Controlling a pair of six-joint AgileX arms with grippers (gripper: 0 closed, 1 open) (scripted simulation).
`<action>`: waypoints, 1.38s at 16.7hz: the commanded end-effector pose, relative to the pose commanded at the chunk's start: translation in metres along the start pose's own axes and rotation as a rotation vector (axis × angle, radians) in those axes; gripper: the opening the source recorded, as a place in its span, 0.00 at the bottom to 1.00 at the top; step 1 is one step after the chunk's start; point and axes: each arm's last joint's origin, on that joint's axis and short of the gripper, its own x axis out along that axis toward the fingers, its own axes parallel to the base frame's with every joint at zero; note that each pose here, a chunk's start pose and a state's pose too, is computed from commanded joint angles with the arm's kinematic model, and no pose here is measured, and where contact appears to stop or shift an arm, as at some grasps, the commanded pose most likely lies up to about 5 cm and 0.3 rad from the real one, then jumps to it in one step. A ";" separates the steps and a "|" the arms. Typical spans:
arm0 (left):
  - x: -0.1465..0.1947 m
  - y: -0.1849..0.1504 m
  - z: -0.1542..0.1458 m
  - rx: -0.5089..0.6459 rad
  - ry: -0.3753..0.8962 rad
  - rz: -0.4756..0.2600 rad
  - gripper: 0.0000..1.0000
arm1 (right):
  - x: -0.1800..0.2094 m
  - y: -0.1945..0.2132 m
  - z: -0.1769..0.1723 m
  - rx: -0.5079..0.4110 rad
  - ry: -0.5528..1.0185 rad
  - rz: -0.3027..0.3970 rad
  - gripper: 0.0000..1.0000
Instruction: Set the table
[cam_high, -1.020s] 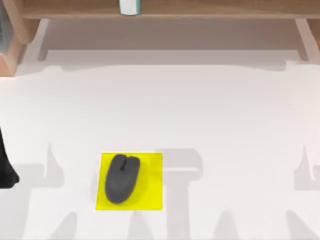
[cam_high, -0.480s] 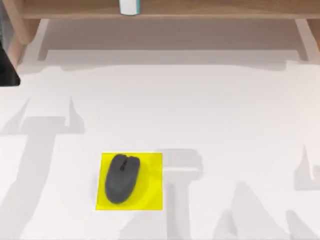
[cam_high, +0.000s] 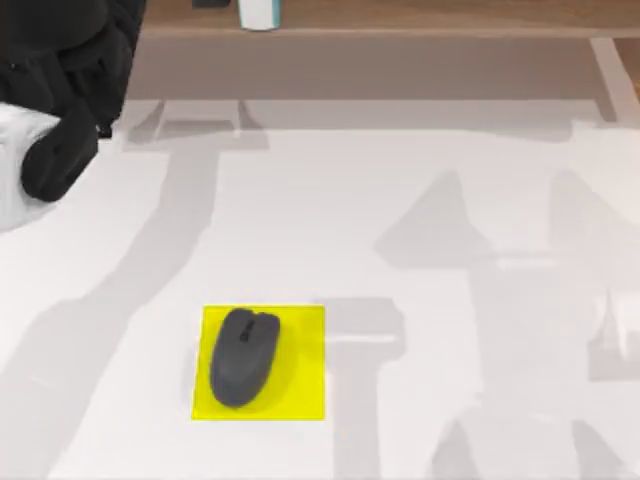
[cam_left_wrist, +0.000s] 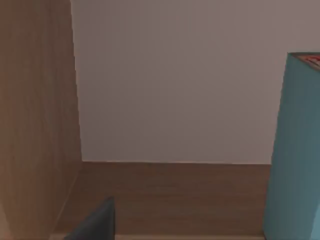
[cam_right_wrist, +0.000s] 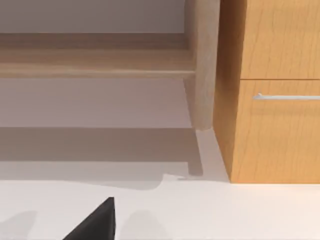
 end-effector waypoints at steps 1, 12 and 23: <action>0.017 -0.015 -0.012 0.003 0.007 0.000 1.00 | 0.000 0.000 0.000 0.000 0.000 0.000 1.00; 0.073 -0.083 -0.079 0.005 0.009 0.001 1.00 | 0.000 0.000 0.000 0.000 0.000 0.000 1.00; 0.093 -0.083 -0.079 0.005 0.009 0.001 1.00 | 0.000 0.000 0.000 0.000 0.000 0.000 1.00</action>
